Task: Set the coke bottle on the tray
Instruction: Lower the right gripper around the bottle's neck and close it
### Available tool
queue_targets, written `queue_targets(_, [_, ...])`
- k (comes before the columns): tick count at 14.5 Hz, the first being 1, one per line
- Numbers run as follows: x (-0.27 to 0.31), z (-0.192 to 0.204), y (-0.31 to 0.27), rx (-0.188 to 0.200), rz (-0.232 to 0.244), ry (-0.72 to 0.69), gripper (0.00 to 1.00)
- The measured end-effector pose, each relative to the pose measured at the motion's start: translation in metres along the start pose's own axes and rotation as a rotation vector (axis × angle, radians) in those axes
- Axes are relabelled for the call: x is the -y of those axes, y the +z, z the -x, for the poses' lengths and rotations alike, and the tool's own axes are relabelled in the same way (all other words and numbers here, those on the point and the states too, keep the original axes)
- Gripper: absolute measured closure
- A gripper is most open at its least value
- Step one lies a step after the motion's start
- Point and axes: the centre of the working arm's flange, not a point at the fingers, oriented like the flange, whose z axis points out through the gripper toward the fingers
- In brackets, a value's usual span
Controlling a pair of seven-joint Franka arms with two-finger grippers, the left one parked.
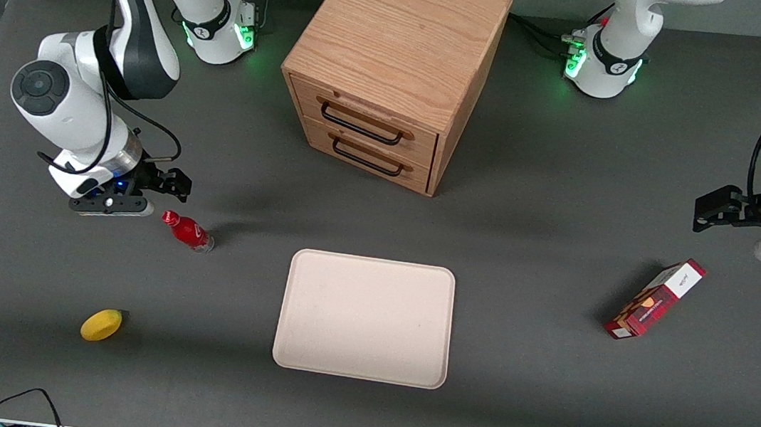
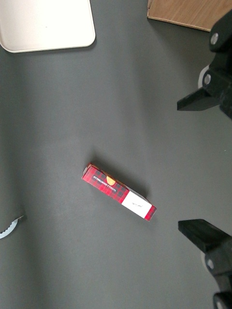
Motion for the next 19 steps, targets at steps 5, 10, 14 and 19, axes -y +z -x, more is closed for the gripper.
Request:
queue_targets(5, [0.003,0.002,0.023,-0.014,0.005,-0.019,0.07])
queue_targets(10, [0.004,-0.003,0.031,-0.036,0.016,-0.039,0.08])
queue_targets(14, [0.002,-0.007,0.039,-0.053,0.012,-0.063,0.08])
queue_targets(19, [-0.002,-0.011,0.044,-0.053,0.01,-0.081,0.09])
